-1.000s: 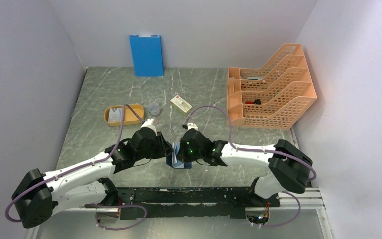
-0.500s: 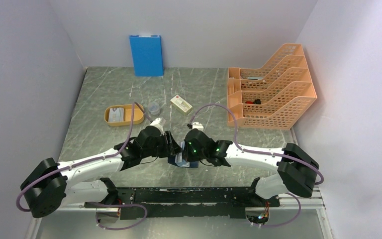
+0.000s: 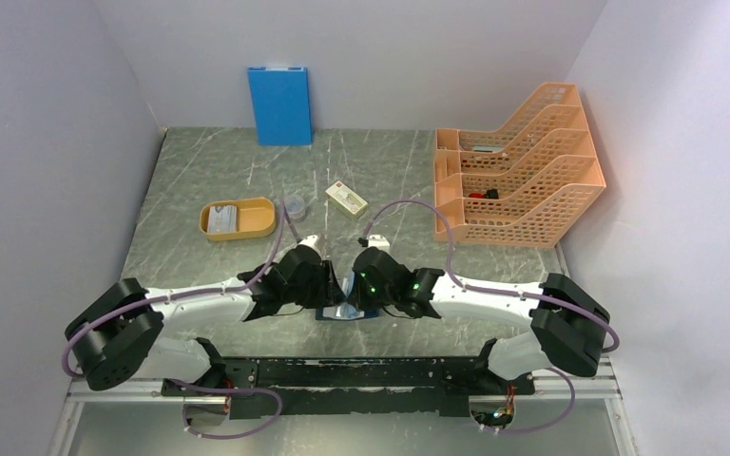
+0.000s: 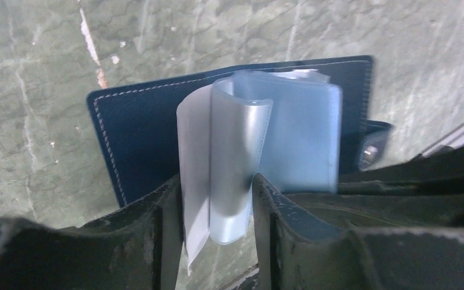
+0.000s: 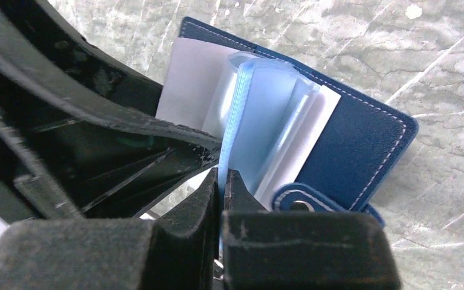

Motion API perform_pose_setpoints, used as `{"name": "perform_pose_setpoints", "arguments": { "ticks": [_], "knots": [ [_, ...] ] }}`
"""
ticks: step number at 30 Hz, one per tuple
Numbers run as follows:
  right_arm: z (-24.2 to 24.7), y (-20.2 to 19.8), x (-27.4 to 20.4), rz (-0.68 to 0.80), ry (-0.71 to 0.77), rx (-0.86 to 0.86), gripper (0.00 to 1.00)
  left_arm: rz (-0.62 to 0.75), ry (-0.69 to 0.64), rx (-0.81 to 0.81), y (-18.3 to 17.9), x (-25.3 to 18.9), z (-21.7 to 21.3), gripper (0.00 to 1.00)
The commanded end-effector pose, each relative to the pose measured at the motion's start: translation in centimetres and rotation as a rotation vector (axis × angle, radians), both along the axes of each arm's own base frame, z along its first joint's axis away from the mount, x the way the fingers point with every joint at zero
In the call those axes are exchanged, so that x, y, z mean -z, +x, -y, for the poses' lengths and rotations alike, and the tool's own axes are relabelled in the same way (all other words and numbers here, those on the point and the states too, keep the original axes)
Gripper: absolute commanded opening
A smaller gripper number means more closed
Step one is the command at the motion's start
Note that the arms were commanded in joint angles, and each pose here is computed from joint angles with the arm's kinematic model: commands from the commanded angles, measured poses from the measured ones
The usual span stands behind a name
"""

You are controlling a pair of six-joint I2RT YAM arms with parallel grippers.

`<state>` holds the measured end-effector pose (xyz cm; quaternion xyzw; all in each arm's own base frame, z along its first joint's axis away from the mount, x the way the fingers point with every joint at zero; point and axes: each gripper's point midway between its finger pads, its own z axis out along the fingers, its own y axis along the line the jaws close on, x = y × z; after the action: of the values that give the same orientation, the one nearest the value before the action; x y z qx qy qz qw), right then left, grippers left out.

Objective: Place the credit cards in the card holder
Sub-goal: Open the card holder at the center of the board.

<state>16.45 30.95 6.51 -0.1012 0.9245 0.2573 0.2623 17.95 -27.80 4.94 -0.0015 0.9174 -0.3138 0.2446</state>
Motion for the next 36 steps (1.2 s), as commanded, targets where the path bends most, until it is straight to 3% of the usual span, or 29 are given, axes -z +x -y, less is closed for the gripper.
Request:
{"name": "perform_pose_setpoints", "arguments": {
  "ticks": [1, 8, 20, 27, 36],
  "knots": [
    [-0.2, 0.2, -1.1, 0.027, 0.035, 0.014, 0.0, 0.017, 0.092, -0.009, 0.5, 1.1, -0.6, 0.44],
    [1.0, -0.1, -0.3, 0.021, 0.009, 0.035, 0.0, -0.024, 0.247, -0.065, 0.3, 4.0, -3.2, 0.28],
    [5.2, -0.5, 3.5, -0.02, -0.163, 0.142, 0.0, -0.026, 0.354, -0.113, 0.5, 5.3, -5.3, 0.19],
    [5.7, -0.7, 4.0, -0.026, -0.187, 0.142, 0.0, 0.0, 0.38, -0.156, 1.0, 4.4, -6.3, 0.21],
    [5.0, -0.2, 3.4, -0.01, -0.191, 0.12, 0.0, 0.033, 0.334, -0.164, 1.3, 1.8, -6.0, 0.32]
  ]
}}
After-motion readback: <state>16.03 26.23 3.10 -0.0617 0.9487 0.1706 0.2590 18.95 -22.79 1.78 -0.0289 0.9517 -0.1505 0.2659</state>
